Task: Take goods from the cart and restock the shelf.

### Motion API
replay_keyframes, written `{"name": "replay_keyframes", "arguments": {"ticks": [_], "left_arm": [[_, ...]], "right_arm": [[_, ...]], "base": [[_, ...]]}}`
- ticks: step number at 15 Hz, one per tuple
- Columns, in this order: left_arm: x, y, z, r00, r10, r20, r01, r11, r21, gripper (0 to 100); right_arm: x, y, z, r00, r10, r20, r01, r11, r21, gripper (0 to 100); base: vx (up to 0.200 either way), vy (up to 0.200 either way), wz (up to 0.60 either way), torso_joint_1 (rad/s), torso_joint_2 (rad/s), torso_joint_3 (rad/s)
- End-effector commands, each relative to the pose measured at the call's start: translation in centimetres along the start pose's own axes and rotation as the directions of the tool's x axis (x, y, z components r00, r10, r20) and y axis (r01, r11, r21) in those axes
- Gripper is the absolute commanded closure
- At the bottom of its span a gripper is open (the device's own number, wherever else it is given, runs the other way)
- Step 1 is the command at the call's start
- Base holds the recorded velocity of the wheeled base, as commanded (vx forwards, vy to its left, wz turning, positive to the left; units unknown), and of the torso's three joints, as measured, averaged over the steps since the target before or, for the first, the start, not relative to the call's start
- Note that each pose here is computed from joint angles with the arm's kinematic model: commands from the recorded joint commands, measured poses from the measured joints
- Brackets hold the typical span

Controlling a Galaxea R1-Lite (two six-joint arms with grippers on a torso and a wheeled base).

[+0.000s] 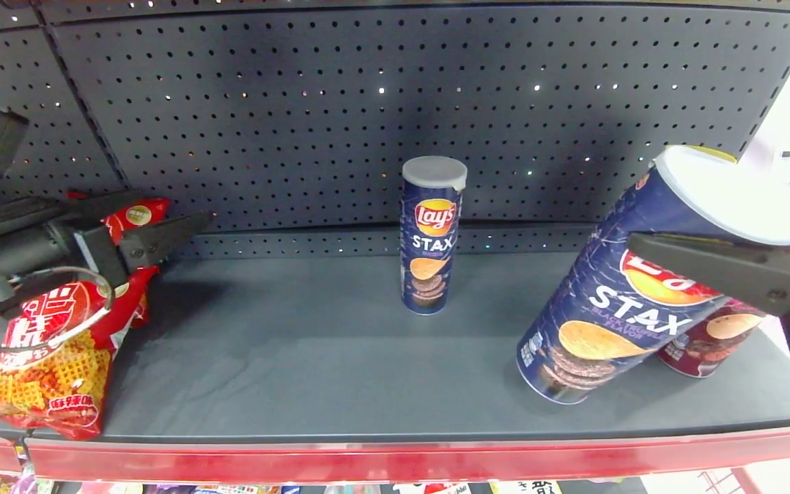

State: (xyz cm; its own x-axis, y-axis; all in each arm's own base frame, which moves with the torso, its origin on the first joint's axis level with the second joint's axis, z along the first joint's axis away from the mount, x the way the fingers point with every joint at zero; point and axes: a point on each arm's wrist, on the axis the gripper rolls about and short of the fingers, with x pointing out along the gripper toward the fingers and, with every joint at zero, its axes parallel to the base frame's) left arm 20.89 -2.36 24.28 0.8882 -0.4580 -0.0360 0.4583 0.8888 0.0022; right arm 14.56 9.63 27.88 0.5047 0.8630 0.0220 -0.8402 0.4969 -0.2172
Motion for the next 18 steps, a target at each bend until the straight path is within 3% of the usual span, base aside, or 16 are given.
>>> {"name": "replay_keyframes", "arguments": {"ticks": [1,4,7,10,14,18], "left_arm": [[3.5,0.4,-1.2,0.997,-0.045,-0.064,0.043,0.999,-0.026,0],[5.5,-0.2,-2.5,0.987,-0.121,-0.104,0.117,0.992,-0.045,0],[8.4,0.5,-3.9,0.978,-0.162,-0.133,0.158,0.987,-0.040,0],[9.4,0.4,-5.2,0.947,-0.275,-0.164,0.274,0.961,-0.032,0],[10.8,0.0,-6.6,0.916,-0.352,-0.193,0.353,0.935,-0.032,0],[13.4,-2.5,-7.8,0.863,-0.458,-0.214,0.461,0.887,-0.042,0]], "right_arm": [[0.2,-0.8,-0.3,1.000,-0.026,-0.016,0.026,1.000,0.004,100],[0.8,-1.4,-0.5,0.999,-0.027,-0.027,0.027,1.000,0.012,100],[1.3,-2.2,-0.1,0.999,-0.042,-0.021,0.043,0.999,0.012,100],[1.3,-2.7,-0.2,0.998,-0.061,-0.028,0.062,0.998,0.030,100],[1.4,-2.8,-0.5,0.997,-0.064,-0.038,0.065,0.997,0.035,100],[1.3,-3.0,-0.5,0.996,-0.077,-0.037,0.078,0.996,0.042,100]], "base": [[0.000,0.000,0.00,0.000,0.00,0.000],[0.000,0.000,0.00,0.000,0.00,0.000],[0.000,0.000,0.00,0.000,0.00,0.000],[0.000,0.000,0.00,0.000,0.00,0.000],[0.000,0.000,0.00,0.000,0.00,0.000],[0.000,0.000,0.00,0.000,0.00,0.000]]}}
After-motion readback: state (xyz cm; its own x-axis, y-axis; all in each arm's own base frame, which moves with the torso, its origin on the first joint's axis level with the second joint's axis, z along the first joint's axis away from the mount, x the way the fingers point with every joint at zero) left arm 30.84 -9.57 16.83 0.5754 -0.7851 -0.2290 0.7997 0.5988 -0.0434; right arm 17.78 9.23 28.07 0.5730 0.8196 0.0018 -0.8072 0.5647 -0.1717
